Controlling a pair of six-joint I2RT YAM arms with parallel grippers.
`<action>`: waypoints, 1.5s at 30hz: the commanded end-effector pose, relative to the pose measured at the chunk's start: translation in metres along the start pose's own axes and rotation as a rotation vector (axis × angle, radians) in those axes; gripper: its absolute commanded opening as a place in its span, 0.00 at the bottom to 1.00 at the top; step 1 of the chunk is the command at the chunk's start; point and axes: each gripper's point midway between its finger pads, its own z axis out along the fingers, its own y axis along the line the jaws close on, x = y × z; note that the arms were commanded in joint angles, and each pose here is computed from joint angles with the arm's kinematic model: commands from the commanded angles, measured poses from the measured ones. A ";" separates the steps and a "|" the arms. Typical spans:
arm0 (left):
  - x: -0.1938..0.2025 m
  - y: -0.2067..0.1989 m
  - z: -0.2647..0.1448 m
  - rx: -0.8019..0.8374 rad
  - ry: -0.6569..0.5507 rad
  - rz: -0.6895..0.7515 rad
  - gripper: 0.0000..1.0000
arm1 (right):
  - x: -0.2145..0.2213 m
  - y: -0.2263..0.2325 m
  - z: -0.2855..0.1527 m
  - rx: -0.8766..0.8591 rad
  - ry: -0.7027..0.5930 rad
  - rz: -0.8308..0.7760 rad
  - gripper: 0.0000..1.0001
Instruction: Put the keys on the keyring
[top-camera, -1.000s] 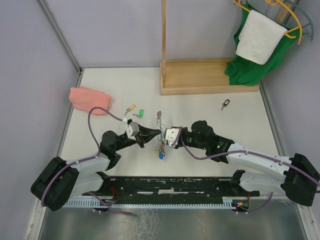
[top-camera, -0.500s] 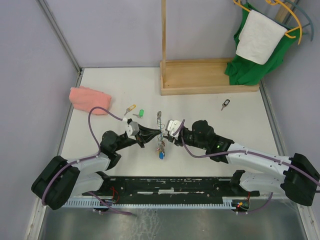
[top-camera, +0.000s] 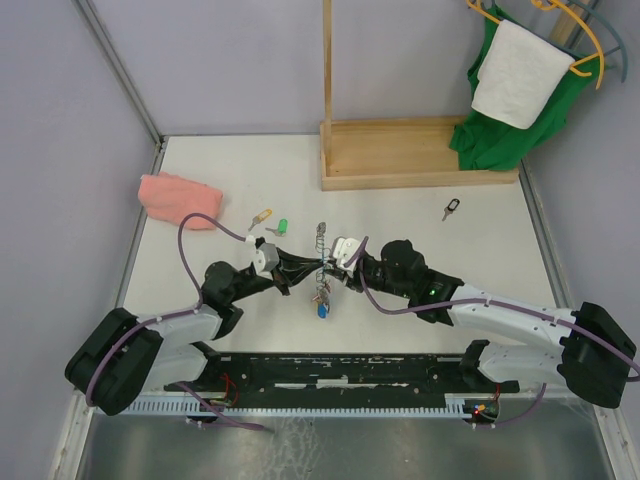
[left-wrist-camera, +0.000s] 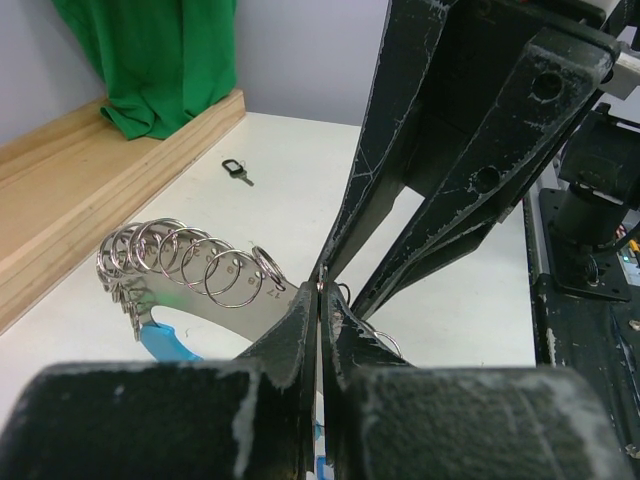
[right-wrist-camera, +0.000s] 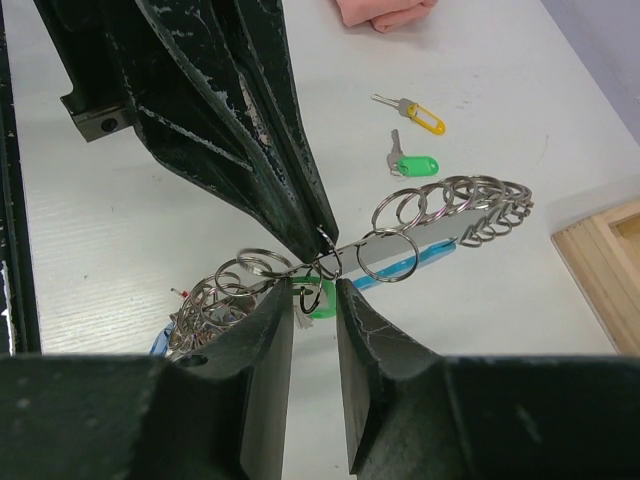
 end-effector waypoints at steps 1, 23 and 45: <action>-0.033 -0.002 0.008 0.024 -0.109 0.056 0.03 | -0.030 -0.010 0.000 0.032 -0.095 0.002 0.31; -0.025 0.004 0.006 -0.017 -0.067 0.033 0.12 | -0.010 -0.017 -0.006 -0.010 0.082 -0.190 0.01; 0.019 -0.013 0.003 0.150 0.093 0.183 0.45 | -0.019 -0.015 -0.012 -0.187 0.204 -0.455 0.01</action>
